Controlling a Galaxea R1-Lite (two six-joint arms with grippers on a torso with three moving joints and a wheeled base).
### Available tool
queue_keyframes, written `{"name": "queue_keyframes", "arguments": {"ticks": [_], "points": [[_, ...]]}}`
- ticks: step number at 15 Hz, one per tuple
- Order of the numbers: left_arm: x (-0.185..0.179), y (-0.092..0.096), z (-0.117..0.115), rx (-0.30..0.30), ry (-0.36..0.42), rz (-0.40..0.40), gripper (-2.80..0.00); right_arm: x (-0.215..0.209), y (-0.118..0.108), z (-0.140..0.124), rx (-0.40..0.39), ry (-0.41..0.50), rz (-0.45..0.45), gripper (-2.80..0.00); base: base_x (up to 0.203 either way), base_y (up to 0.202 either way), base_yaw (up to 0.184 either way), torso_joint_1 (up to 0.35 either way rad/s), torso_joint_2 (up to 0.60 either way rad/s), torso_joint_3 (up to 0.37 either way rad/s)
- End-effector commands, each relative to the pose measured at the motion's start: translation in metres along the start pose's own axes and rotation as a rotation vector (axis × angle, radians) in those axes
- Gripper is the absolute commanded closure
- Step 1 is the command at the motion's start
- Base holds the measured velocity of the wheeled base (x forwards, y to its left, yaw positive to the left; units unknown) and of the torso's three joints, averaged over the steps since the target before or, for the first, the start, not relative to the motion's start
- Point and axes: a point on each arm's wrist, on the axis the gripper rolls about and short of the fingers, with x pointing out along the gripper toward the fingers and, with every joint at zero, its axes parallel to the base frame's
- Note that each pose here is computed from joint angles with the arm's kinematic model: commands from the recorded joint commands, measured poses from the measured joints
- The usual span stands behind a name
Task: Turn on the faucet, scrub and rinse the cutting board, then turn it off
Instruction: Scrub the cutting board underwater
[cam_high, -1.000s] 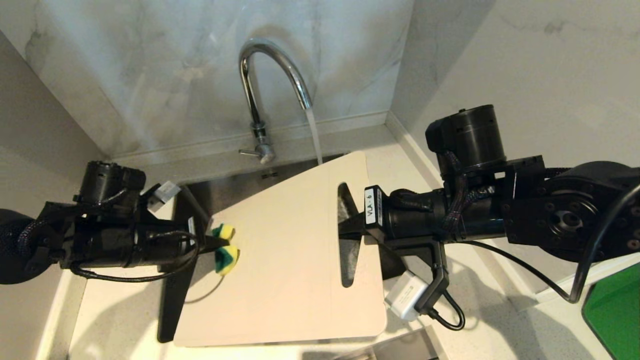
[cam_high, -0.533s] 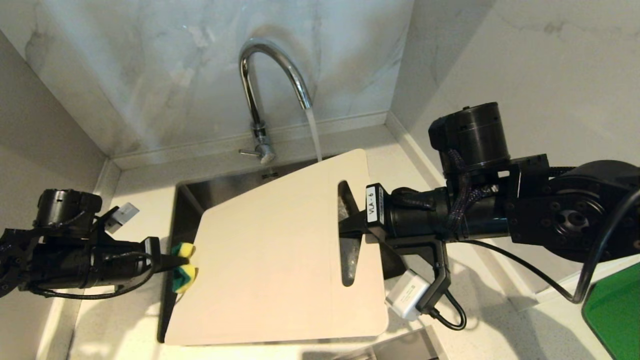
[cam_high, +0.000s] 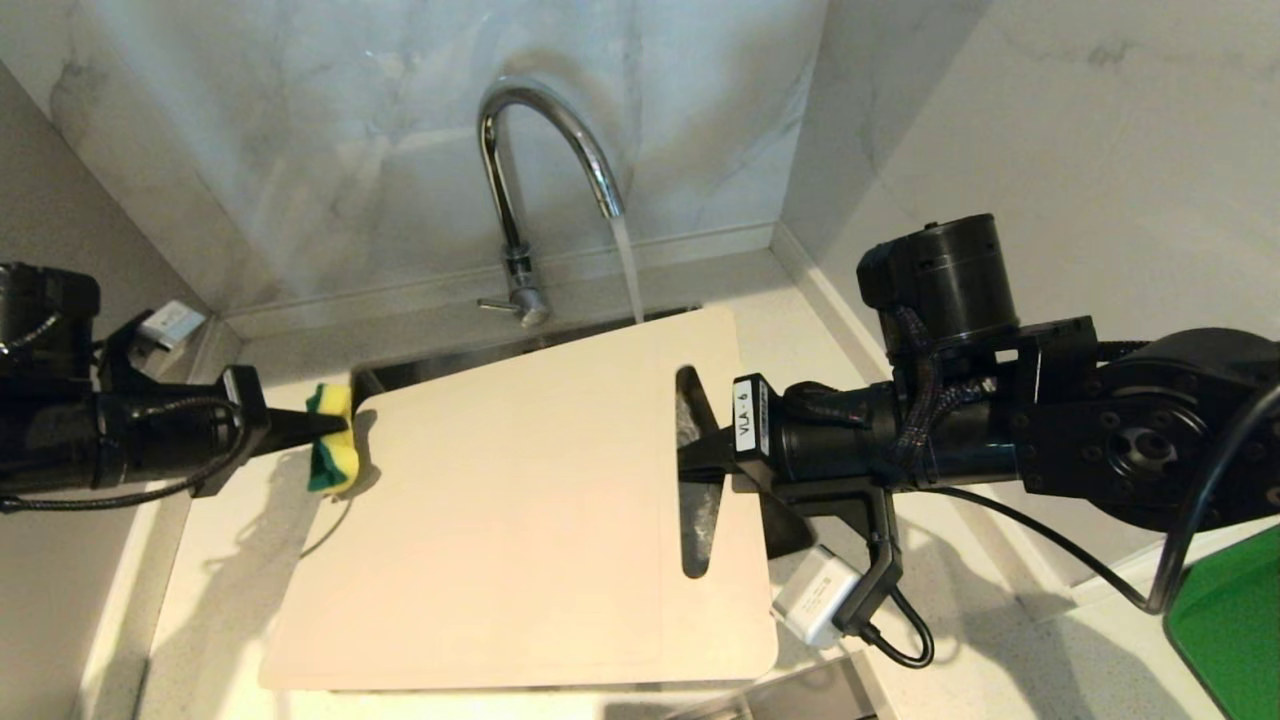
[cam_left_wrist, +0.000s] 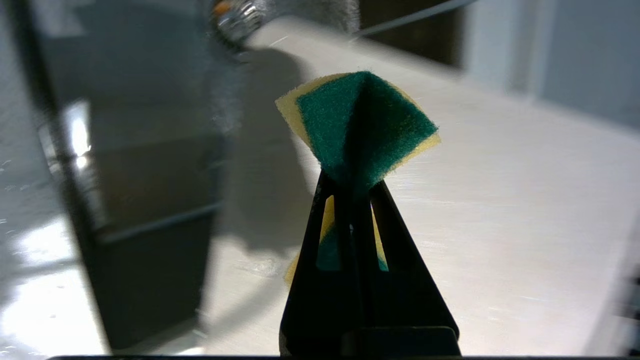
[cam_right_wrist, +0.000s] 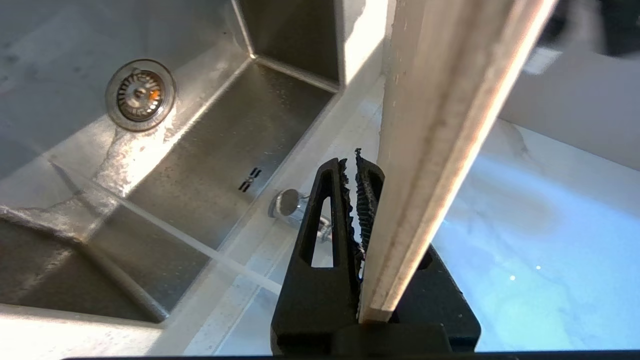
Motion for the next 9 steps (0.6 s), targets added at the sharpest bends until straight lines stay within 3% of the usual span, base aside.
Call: {"name": "queue_keyframes", "arguments": {"ticks": [1,4,9], "points": [[-0.034,-0.034,0.018,0.04,-0.094,-0.078,0.0,0.001,0.001,0.001,-0.008,-0.005,0.005,0.0,0.0,0.0,0.0,0.0,0.0,0.0],[-0.05,-0.05,0.027,0.068,-0.144,-0.118,0.0,0.0,0.004,0.003,0.0,0.002,0.027,0.0,0.0,0.0,0.0,0.0,0.0,0.0],[-0.05,-0.062,0.022,0.087,-0.121,-0.164,0.0,-0.002,0.008,0.009,0.038,0.018,0.072,0.0,0.0,0.0,0.0,0.0,0.0,0.0]]}}
